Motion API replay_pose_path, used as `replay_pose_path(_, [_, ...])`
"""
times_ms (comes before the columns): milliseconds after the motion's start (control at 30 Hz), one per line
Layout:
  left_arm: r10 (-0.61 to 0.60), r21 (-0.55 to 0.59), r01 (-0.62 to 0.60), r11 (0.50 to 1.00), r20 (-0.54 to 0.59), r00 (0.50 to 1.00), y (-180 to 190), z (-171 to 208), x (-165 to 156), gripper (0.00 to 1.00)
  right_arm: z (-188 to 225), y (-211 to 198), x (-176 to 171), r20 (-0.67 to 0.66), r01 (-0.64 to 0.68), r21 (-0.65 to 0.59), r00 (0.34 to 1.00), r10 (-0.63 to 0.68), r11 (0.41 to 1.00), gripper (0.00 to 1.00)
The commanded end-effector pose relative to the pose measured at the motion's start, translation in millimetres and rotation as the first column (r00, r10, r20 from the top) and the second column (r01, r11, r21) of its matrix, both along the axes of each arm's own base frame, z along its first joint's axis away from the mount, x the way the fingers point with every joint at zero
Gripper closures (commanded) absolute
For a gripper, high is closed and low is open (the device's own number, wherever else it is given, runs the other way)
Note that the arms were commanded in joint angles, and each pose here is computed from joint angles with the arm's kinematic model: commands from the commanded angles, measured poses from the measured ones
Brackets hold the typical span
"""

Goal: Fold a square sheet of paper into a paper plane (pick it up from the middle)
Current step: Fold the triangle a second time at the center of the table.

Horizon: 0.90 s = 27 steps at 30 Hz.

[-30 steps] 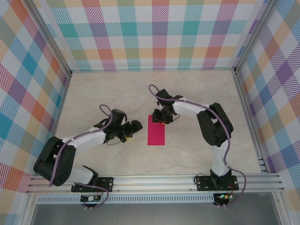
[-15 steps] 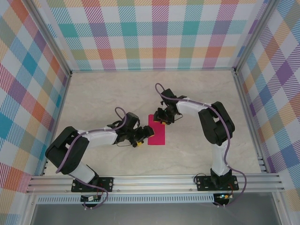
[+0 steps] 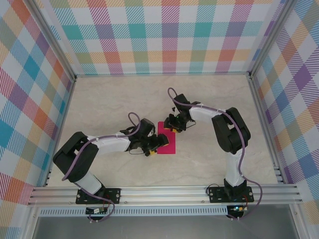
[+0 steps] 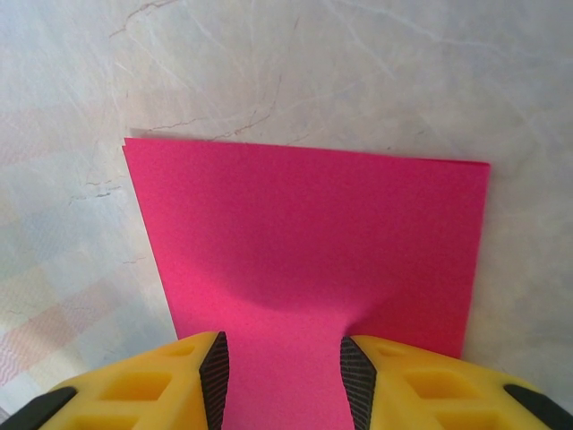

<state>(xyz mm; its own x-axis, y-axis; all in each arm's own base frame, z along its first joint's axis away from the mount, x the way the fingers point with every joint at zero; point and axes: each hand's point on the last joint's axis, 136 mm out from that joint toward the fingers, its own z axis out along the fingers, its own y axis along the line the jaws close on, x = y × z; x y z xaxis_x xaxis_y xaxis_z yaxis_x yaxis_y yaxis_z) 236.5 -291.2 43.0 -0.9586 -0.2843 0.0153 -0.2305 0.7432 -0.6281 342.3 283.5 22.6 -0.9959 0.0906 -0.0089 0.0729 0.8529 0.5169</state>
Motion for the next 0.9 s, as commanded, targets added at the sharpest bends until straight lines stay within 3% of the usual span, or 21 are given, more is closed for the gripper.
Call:
replay_pose_path(0, [0.021, 0.09, -0.019, 0.996, -0.023, 1.0, 9.6, -5.0, -3.9, 0.19, -42.5, -24.4, -7.8, -0.057, 0.031, -0.112, 0.998, -0.037, 0.993, 0.58])
replay_pose_path(333, [-0.052, 0.031, 0.053, 0.998, -0.032, 0.998, -14.9, 3.1, -9.7, 0.22, -47.0, -26.2, -7.2, -0.067, 0.033, -0.117, 0.997, -0.041, 0.993, 0.58])
replay_pose_path(600, [-0.044, 0.196, 0.052, 0.979, -0.042, 0.998, 6.9, -4.2, -13.8, 0.22, -49.1, -27.0, -6.4, -0.072, 0.034, -0.121, 0.996, -0.043, 0.992, 0.58])
replay_pose_path(867, [-0.071, 0.162, 0.079, 0.984, -0.054, 0.996, -3.1, -6.0, -15.5, 0.22, -52.1, -27.5, -6.8, -0.079, 0.034, -0.123, 0.996, -0.044, 0.992, 0.58])
